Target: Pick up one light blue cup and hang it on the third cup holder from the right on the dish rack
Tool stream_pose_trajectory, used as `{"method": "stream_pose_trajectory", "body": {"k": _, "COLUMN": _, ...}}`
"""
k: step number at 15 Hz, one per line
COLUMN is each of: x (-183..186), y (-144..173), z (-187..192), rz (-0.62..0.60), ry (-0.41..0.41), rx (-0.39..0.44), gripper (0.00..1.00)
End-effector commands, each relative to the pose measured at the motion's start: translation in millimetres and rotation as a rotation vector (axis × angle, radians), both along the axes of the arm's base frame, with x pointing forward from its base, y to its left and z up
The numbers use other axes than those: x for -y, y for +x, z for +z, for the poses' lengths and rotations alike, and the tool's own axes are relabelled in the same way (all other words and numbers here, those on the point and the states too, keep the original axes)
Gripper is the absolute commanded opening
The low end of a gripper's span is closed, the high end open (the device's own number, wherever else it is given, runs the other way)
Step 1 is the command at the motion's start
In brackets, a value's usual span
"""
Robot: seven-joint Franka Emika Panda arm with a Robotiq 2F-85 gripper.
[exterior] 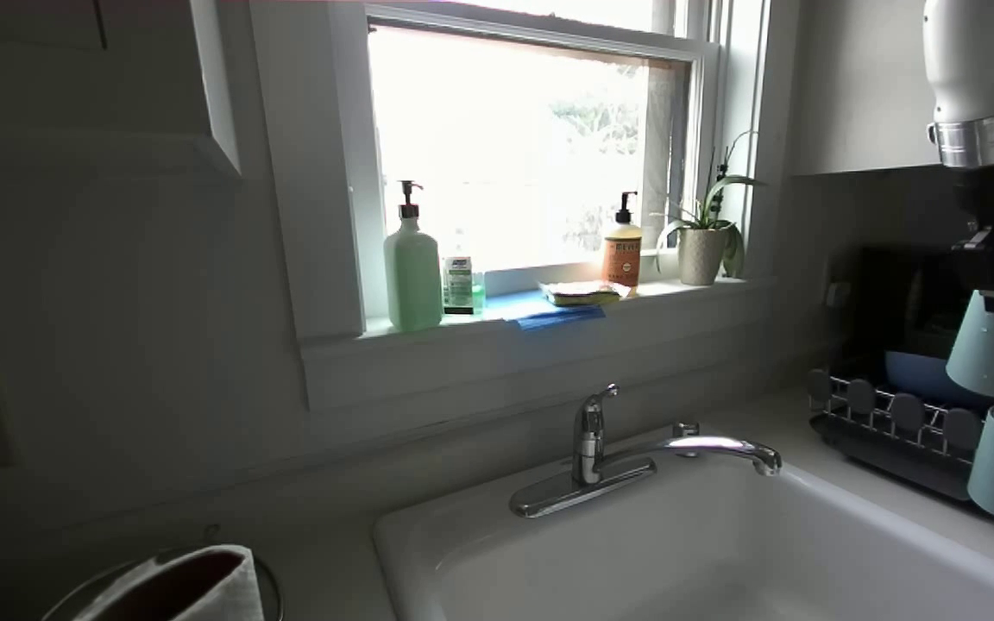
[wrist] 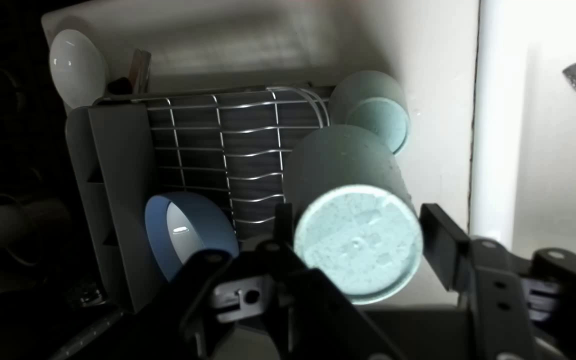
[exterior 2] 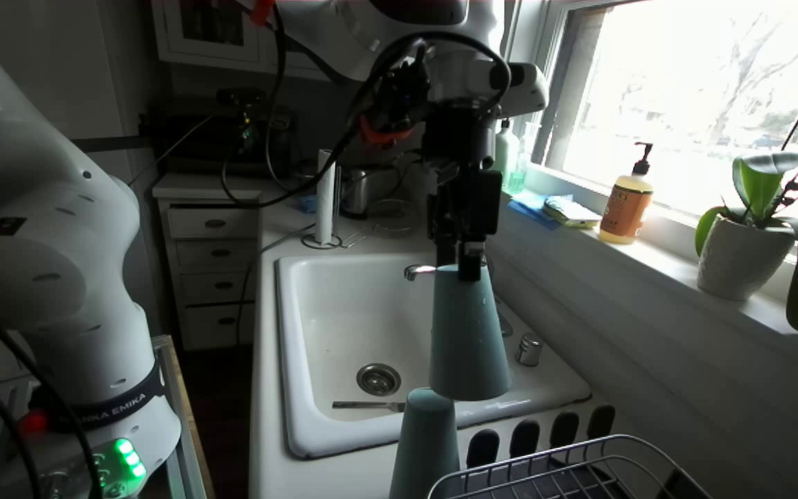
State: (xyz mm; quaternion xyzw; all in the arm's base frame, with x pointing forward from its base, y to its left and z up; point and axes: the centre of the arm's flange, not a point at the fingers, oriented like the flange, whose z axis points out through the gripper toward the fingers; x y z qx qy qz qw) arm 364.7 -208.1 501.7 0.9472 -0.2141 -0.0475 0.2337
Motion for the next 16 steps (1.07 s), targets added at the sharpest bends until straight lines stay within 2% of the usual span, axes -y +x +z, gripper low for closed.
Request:
{"method": "stream_pose_trajectory", "body": {"k": 1, "x": 19, "y": 10, "z": 20, "rz": -0.044, "ry": 0.054, "rx": 0.121, "gripper": 0.39}}
{"method": "stream_pose_trajectory", "body": {"k": 5, "x": 35, "y": 36, "z": 20, "rz": -0.07, "ry": 0.13, "rx": 0.22, "gripper": 0.39}}
{"method": "stream_pose_trajectory", "body": {"k": 8, "x": 48, "y": 58, "z": 6, "rz": -0.092, "ry": 0.152, "rx": 0.244, "gripper": 0.39}}
{"method": "stream_pose_trajectory", "body": {"k": 12, "x": 61, "y": 82, "z": -13, "rz": -0.117, "ry": 0.202, "rx": 0.214, "gripper": 0.39}}
{"method": "stream_pose_trajectory", "body": {"k": 16, "x": 69, "y": 92, "z": -25, "rz": -0.169, "ry": 0.215, "rx": 0.154, "gripper": 0.39}}
